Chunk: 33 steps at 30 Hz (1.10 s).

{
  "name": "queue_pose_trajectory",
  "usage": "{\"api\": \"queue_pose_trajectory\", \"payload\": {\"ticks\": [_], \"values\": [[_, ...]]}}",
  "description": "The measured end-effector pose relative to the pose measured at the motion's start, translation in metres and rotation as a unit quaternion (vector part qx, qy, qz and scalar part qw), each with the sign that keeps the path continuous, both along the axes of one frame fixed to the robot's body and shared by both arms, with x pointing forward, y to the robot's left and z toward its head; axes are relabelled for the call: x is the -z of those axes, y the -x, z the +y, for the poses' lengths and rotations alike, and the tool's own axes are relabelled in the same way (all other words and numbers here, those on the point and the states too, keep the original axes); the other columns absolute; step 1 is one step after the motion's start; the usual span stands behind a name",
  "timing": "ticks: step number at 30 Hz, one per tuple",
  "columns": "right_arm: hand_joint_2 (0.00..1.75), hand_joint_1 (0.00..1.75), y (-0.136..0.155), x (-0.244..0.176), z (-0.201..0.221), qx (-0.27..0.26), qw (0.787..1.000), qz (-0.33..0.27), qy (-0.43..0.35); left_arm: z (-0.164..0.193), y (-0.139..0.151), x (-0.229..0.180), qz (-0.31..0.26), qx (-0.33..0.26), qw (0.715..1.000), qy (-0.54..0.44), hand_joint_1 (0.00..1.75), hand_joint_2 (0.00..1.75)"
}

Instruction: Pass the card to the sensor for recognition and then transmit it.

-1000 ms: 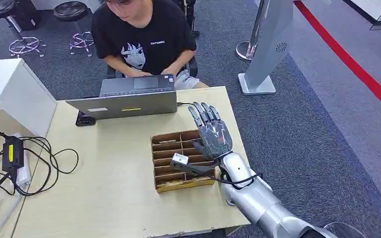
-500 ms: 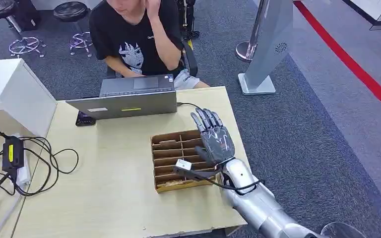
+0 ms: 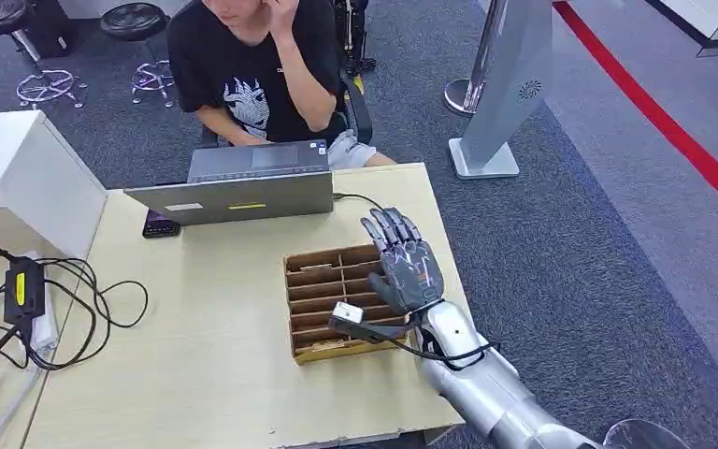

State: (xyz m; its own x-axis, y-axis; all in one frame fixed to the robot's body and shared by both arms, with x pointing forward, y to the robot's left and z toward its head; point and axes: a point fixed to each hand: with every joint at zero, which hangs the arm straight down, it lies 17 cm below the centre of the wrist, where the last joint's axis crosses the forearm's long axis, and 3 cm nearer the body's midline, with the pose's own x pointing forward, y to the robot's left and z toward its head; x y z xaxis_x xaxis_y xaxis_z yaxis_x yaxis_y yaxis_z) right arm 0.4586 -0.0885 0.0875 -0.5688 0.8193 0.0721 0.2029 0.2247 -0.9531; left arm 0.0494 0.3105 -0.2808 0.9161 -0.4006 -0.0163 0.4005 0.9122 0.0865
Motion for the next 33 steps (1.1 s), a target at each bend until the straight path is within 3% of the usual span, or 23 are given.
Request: {"api": "queue_pose_trajectory", "payload": {"ticks": [27,28,29,30,31,33], "values": [[1.75,1.73,-0.004,0.002,-0.009,0.010,1.000,0.010,-0.013,0.000,0.000,0.000,0.001,0.001,1.000,0.001,0.00,1.75],[1.75,1.66,-0.004,0.001,-0.009,0.009,1.000,0.008,-0.013,0.000,0.000,0.000,0.000,0.000,1.000,0.001,0.00,1.75],[1.75,1.31,-0.004,-0.001,-0.009,0.008,1.000,0.005,-0.013,0.000,0.000,0.000,0.001,0.000,1.000,0.001,0.00,1.75],[1.75,0.24,-0.003,-0.003,-0.009,0.006,1.000,0.002,-0.014,0.000,0.000,0.000,0.001,0.000,1.000,0.001,0.00,1.75],[1.75,0.03,-0.003,-0.005,-0.009,0.006,1.000,-0.002,-0.015,-0.001,0.000,0.000,0.001,0.001,1.000,0.001,0.00,1.75],[1.75,0.00,-0.004,-0.012,-0.009,0.006,1.000,-0.010,-0.019,-0.001,0.000,0.000,0.001,0.001,1.000,0.001,0.00,1.75]]}}
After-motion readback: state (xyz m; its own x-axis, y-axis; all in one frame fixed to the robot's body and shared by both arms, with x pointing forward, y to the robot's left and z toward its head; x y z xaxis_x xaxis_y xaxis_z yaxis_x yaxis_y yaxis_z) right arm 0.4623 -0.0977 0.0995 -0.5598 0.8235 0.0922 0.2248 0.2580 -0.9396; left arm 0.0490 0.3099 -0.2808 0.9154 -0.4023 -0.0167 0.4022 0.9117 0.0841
